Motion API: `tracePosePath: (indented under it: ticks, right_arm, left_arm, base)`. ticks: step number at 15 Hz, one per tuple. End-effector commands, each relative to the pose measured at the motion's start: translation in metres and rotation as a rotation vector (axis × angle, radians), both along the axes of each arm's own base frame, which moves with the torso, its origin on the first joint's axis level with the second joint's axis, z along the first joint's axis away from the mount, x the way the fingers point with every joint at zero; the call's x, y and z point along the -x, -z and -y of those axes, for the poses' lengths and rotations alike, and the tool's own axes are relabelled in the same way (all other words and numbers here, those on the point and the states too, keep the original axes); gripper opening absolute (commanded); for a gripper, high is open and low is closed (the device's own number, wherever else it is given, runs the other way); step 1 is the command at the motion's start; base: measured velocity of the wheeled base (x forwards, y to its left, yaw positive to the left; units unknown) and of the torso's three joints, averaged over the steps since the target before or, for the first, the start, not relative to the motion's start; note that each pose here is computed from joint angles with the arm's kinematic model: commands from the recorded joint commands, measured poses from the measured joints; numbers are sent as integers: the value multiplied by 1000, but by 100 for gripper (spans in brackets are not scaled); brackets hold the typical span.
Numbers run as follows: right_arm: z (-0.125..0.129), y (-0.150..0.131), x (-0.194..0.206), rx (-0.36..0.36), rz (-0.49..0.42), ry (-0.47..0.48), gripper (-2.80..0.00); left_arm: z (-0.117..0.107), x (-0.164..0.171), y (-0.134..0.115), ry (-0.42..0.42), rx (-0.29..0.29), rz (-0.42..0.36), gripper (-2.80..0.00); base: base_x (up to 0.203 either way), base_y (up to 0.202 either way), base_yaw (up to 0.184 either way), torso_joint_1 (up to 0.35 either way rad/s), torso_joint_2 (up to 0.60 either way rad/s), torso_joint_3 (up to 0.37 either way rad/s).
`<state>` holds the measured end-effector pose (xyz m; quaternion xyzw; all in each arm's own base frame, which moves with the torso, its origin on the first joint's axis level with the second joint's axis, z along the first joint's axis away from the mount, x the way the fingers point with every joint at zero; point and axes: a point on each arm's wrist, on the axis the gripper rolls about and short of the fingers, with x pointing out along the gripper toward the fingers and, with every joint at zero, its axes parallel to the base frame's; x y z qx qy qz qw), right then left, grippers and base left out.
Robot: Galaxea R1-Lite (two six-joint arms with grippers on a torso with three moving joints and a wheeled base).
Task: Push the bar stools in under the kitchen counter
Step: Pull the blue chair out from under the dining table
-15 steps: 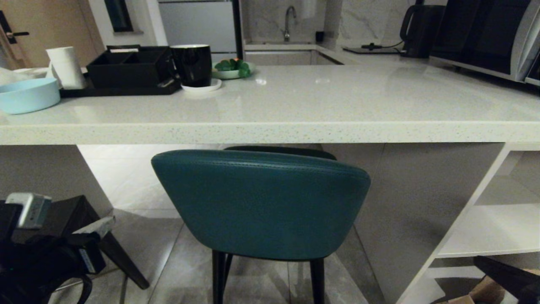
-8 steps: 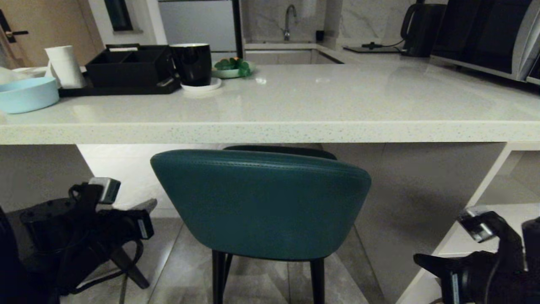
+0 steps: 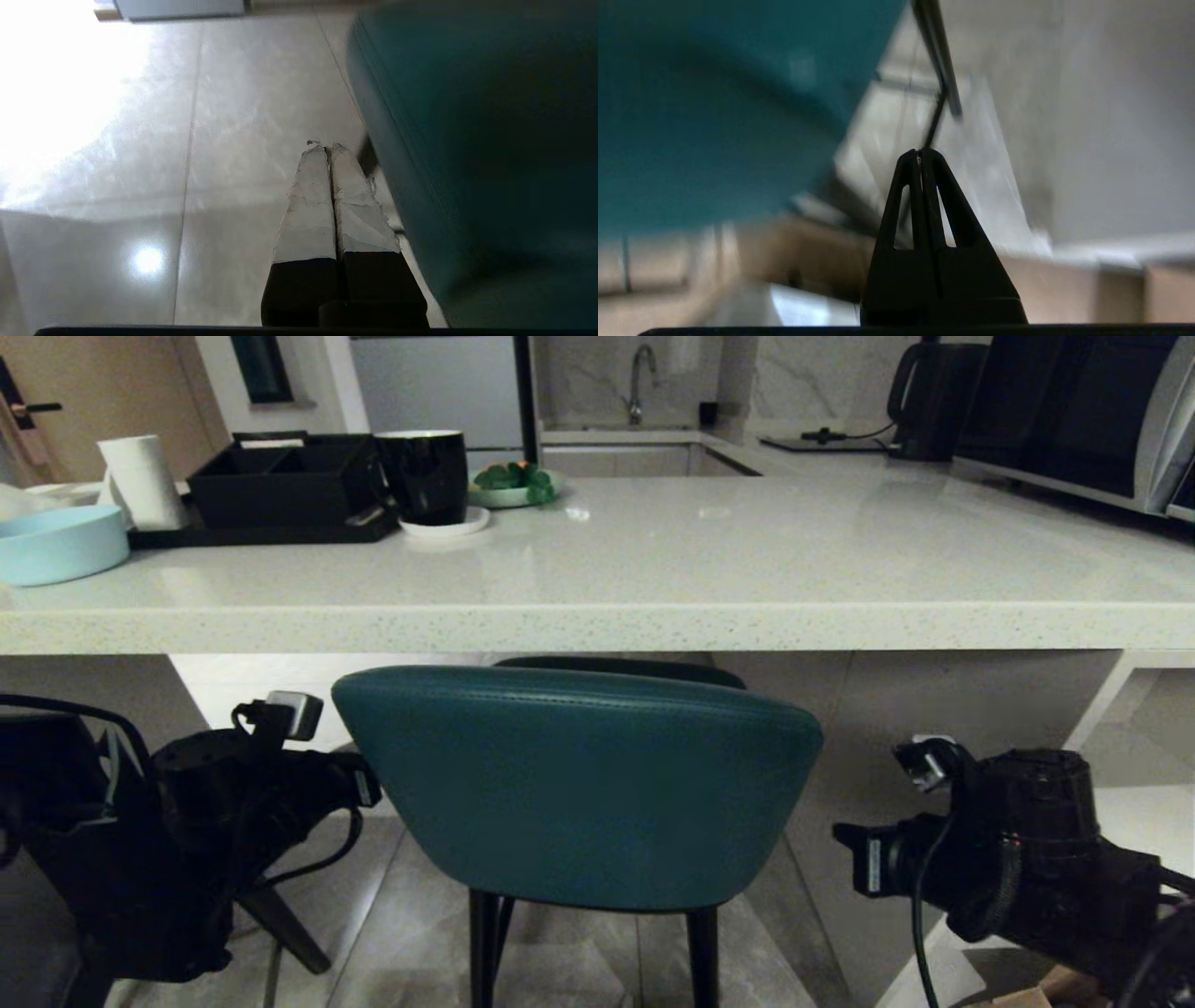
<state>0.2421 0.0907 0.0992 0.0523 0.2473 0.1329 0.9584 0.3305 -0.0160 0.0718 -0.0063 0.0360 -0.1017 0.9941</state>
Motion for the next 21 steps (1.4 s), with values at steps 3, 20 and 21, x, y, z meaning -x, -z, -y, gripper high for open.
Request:
tracePosePath:
  ticks: [3, 20, 21]
  right_arm:
    - [-13, 5, -38, -81, 28, 117, -280]
    - [-45, 8, -51, -100, 133, 226, -280]
    - [-42, 9, -55, -95, 137, 249, -280]
  left_arm:
    - [5, -25, -7, 9, 5, 85, -280]
    - [83, 3, 5, 85, 0, 14, -280]
    - [78, 2, 6, 71, -2, 6, -280]
  base:
    - [0, 0, 0, 0, 0, 0]
    - [0, 0, 0, 0, 0, 0]
    - [0, 0, 0, 0, 0, 0]
